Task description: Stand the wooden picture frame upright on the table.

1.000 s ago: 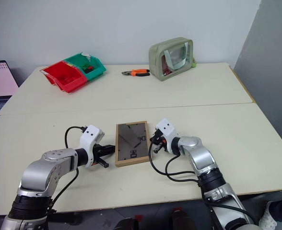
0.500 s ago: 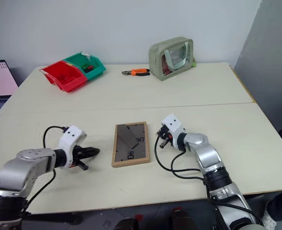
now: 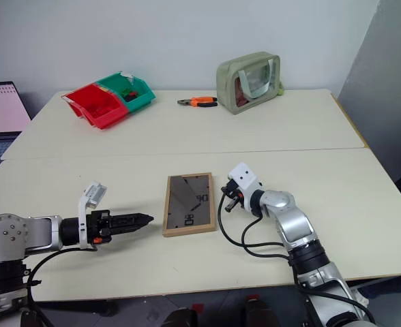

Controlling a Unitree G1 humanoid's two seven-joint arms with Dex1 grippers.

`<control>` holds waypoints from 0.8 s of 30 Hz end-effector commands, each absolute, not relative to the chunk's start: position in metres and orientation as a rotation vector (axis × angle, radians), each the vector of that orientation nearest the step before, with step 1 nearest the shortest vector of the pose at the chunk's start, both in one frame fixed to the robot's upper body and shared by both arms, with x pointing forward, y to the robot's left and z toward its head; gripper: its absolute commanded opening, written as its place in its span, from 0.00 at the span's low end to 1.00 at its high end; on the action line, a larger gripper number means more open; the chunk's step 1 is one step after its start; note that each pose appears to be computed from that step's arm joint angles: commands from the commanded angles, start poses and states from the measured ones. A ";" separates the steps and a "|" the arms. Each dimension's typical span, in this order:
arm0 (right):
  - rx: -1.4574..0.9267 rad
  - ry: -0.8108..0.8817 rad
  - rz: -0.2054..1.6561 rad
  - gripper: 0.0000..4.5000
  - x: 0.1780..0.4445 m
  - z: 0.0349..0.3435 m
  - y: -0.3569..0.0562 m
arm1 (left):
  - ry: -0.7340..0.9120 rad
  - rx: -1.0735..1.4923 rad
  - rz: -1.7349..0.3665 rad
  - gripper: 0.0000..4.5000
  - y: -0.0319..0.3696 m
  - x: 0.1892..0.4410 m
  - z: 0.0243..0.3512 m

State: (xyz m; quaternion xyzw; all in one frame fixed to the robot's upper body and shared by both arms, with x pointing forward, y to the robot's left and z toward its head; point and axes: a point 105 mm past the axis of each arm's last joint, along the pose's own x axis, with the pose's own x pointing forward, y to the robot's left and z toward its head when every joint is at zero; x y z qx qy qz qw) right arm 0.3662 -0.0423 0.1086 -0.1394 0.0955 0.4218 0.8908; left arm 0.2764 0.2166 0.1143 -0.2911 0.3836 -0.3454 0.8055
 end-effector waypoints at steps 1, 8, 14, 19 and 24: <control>-0.311 0.150 0.874 0.00 0.363 0.116 -0.041 | 0.852 -0.604 -0.743 0.96 0.211 0.277 0.101; -0.306 0.156 0.882 0.00 0.361 0.110 -0.031 | 0.871 -0.595 -0.760 0.99 0.203 0.285 0.084; -0.290 0.149 0.906 0.00 0.360 0.109 -0.017 | 0.889 -0.613 -0.782 0.99 0.189 0.293 0.068; -0.270 0.144 0.947 0.00 0.352 0.110 0.001 | 0.904 -0.669 -0.839 0.99 0.165 0.293 0.064; -0.259 0.144 0.940 0.00 0.352 0.111 0.004 | 0.889 -0.690 -0.900 0.99 0.148 0.284 0.072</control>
